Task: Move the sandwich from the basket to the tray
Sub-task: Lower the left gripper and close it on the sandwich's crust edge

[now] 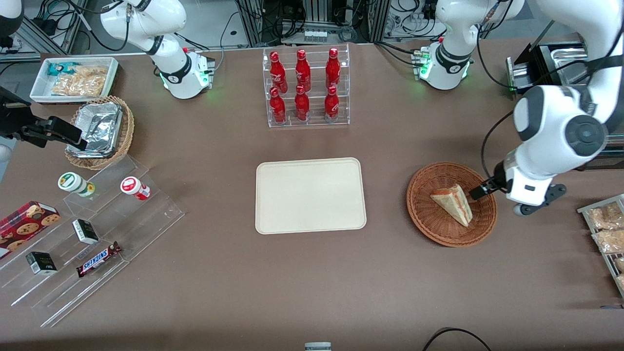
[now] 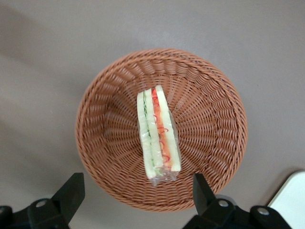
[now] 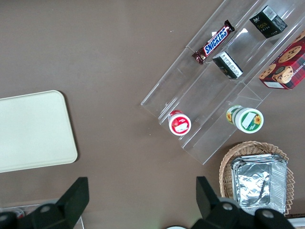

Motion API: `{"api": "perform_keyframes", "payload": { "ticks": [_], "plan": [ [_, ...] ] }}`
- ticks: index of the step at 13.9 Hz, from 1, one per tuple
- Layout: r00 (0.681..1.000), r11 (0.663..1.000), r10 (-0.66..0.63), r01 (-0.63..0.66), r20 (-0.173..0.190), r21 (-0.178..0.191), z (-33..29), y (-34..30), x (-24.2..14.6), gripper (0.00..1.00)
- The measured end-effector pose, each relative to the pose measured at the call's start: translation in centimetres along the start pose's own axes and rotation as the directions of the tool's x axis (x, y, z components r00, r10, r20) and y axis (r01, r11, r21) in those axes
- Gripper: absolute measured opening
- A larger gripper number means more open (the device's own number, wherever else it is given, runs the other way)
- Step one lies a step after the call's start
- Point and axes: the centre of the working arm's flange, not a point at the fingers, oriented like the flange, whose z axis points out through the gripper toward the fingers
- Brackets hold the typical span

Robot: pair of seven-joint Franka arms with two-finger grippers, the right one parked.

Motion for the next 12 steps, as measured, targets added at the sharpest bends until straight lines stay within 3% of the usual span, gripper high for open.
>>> {"api": "perform_keyframes", "payload": {
  "ticks": [2, 5, 12],
  "plan": [
    [0.998, 0.998, -0.062, 0.062, -0.024, -0.022, 1.7, 0.9, -1.2, 1.00],
    [0.989, 0.989, -0.128, 0.121, -0.076, -0.085, 5.1, 1.1, -2.7, 1.00],
    [0.989, 0.988, -0.129, 0.123, -0.072, -0.093, 8.7, 1.0, -3.5, 1.00]
  ]
}}
